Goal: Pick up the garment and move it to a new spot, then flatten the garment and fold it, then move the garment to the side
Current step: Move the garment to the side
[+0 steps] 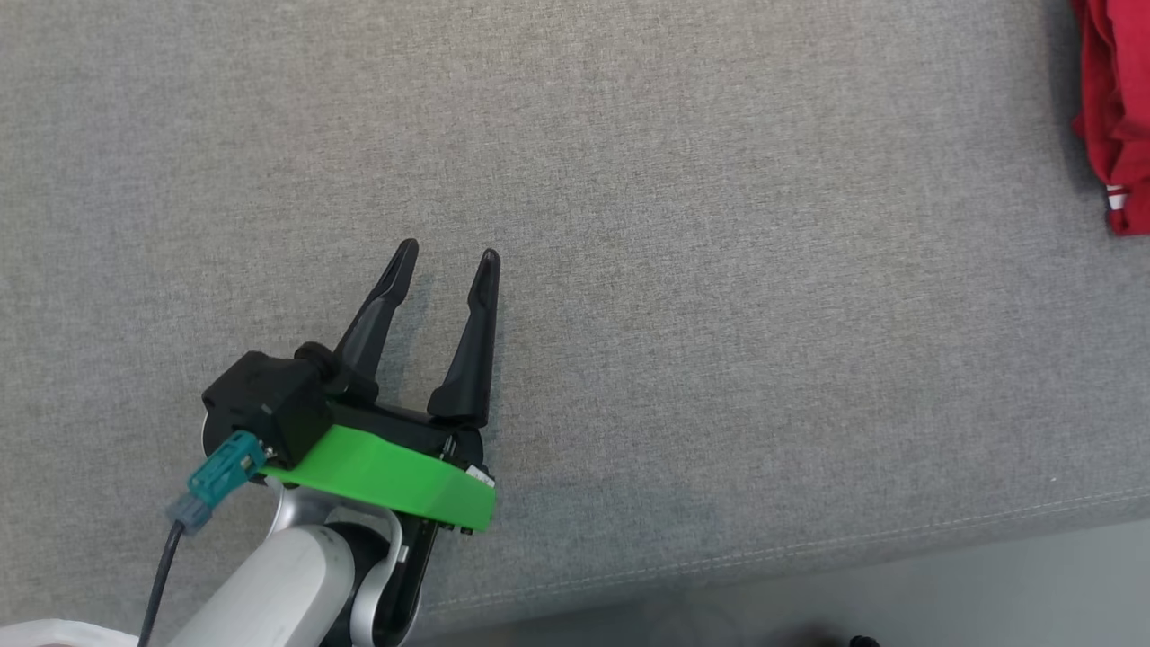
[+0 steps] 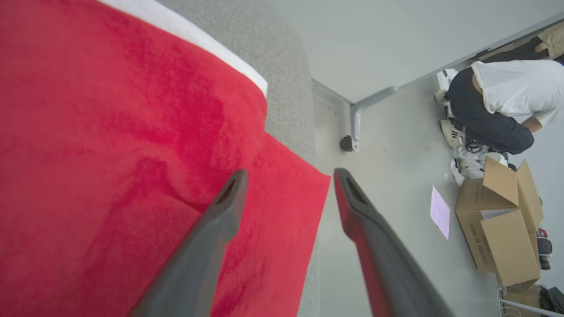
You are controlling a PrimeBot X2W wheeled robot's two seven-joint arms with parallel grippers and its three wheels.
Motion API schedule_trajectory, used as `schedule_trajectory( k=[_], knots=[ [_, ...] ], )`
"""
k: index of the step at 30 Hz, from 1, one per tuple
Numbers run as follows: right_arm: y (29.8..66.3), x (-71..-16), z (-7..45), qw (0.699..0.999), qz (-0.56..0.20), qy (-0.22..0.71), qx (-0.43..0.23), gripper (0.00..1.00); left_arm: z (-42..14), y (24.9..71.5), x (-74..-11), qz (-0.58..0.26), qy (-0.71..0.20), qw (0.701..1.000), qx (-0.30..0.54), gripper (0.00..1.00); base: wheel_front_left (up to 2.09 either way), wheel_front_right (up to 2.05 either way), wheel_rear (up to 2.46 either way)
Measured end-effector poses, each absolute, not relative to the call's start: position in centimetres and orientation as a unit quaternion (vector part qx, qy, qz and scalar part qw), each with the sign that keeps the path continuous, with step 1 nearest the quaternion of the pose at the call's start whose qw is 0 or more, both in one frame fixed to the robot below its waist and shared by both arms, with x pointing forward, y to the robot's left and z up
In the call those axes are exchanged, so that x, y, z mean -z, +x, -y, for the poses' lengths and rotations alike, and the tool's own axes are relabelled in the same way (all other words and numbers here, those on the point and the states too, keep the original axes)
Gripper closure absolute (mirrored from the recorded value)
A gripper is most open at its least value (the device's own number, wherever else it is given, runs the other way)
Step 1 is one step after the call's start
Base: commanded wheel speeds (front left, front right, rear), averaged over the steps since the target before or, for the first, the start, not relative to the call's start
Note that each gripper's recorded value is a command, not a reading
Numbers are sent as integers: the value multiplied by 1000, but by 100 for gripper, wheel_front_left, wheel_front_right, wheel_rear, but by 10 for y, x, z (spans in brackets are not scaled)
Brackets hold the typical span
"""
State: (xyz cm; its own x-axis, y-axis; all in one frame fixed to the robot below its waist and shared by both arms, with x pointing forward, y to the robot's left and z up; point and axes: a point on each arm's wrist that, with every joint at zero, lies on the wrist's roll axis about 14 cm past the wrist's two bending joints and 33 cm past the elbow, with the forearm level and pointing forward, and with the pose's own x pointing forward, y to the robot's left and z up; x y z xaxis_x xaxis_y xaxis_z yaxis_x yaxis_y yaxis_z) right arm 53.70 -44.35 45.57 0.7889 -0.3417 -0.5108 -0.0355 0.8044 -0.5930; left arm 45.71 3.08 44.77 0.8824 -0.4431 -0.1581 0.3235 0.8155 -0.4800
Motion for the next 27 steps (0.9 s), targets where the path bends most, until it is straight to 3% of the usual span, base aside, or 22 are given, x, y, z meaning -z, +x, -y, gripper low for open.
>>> schedule_trajectory(
  k=[12,27],
  knots=[
    [564,-539,374,964,-128,-230,32,0,-37,459,-479,-80,-233,949,197,0,0,0,0],
    [506,-571,282,998,8,-64,-19,0,-103,436,-502,-24,-184,977,103,0,0,0,0]
  ],
)
